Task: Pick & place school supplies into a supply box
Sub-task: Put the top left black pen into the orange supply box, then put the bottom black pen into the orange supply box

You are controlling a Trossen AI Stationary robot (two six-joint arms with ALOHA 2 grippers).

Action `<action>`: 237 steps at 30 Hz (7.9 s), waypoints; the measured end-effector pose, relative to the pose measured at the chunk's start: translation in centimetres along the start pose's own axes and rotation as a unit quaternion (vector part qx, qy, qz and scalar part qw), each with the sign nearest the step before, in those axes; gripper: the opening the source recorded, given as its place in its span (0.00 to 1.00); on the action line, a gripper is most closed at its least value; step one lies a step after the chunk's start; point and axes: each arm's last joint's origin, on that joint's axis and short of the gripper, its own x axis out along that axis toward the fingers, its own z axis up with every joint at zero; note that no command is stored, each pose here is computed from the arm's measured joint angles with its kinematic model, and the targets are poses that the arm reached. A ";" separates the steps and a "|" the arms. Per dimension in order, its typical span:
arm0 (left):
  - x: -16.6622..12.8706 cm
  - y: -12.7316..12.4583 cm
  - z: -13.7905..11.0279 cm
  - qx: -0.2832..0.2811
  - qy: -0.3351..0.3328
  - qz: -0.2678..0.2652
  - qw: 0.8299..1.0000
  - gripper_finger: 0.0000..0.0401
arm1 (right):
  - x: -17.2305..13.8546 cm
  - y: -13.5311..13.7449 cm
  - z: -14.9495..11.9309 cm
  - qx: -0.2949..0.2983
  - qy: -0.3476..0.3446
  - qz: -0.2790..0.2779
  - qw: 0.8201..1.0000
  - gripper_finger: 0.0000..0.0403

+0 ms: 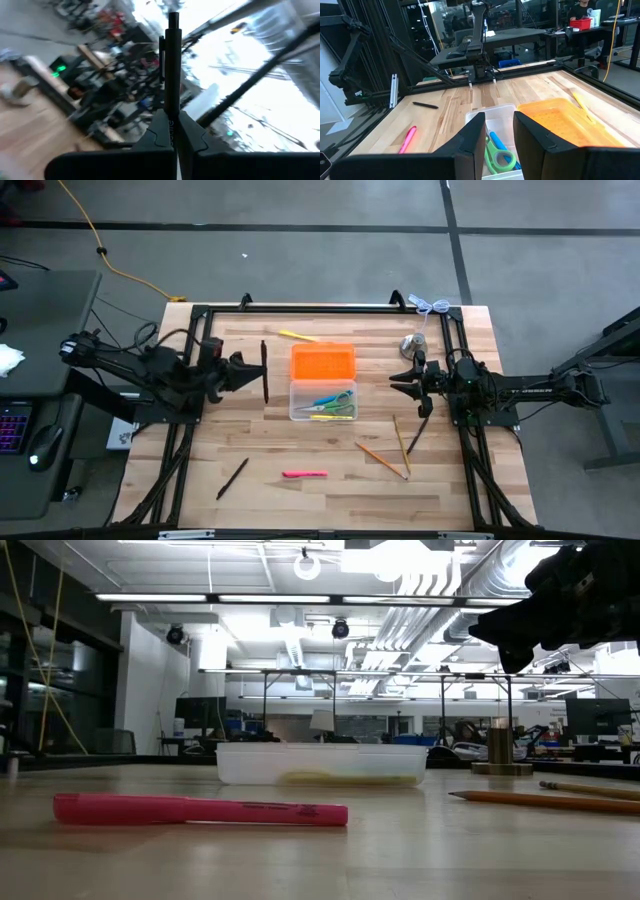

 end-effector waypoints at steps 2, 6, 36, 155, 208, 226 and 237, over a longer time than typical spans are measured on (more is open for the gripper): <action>0.0 -0.3 0.2 0.005 -0.003 -0.025 1.000 0.08 | 0.0 0.0 0.0 0.000 0.000 0.000 1.000 0.19; -0.1 -0.9 0.7 0.016 -0.013 -0.068 0.997 0.09 | 0.0 0.0 0.0 0.000 0.000 0.000 1.000 0.19; 1.0 -0.7 -0.3 0.009 0.000 -0.066 0.998 0.09 | 0.0 0.0 0.0 0.000 0.000 0.000 1.000 0.19; 20.2 22.8 -11.5 0.247 0.614 0.322 0.677 0.10 | 0.0 0.0 0.0 0.000 -0.001 0.000 1.000 0.19; 20.3 20.2 -9.2 0.231 0.571 0.330 0.715 0.47 | 0.0 0.0 0.0 0.004 -0.002 0.000 1.000 0.19; 16.1 10.7 -3.6 0.148 0.529 0.374 0.747 0.41 | 0.0 0.0 0.0 0.000 -0.002 0.001 1.000 0.19; 12.7 4.5 -6.7 0.074 0.551 0.410 0.723 0.35 | 0.0 0.0 0.1 0.000 -0.004 0.001 1.000 0.19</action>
